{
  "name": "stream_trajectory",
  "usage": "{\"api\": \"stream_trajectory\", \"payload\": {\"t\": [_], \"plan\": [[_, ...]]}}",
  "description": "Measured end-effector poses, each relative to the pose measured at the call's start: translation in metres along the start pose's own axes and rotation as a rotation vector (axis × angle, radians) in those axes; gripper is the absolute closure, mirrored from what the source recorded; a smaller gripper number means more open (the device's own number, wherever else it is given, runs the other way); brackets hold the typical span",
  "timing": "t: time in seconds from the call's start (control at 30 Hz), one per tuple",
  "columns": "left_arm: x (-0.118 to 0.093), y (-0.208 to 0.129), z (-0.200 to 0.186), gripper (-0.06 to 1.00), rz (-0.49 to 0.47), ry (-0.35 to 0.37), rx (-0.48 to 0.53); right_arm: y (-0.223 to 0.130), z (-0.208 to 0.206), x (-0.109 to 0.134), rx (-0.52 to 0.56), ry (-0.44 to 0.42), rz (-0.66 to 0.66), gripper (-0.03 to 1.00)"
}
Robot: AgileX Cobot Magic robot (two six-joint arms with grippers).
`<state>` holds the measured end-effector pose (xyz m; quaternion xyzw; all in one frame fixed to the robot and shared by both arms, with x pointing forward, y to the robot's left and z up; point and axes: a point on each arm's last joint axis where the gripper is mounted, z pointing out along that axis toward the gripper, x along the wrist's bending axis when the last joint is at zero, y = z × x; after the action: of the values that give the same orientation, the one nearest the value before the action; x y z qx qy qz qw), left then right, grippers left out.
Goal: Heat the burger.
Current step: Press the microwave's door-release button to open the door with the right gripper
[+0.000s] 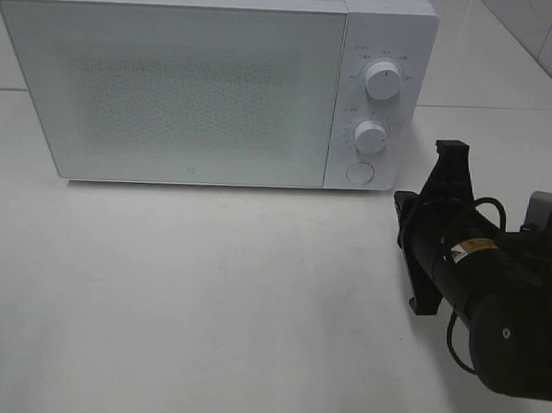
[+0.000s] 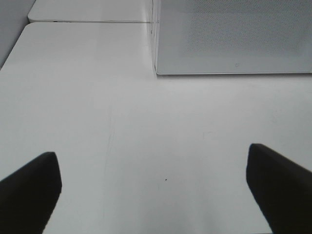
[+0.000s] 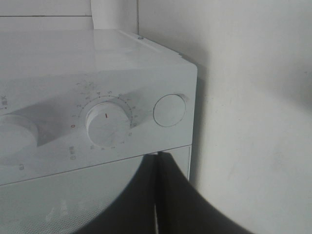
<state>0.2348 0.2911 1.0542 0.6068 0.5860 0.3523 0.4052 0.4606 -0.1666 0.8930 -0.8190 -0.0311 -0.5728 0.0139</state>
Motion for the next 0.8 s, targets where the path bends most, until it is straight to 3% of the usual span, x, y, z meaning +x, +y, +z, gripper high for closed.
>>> {"api": "stream_trajectory", "payload": {"t": [0.23, 0.43, 0.8], "plan": [[0.000, 0.000, 0.000, -0.03, 0.000, 0.000, 0.000, 0.000, 0.022, 0.011, 0.053, -0.016, -0.010, 0.96], [0.000, 0.000, 0.000, -0.03, 0.000, 0.000, 0.000, -0.010, 0.042, 0.004, 0.092, -0.031, -0.010, 0.96], [0.000, 0.000, 0.000, -0.03, 0.000, 0.000, 0.000, -0.013, 0.072, -0.004, 0.062, -0.053, 0.015, 0.96]]}}
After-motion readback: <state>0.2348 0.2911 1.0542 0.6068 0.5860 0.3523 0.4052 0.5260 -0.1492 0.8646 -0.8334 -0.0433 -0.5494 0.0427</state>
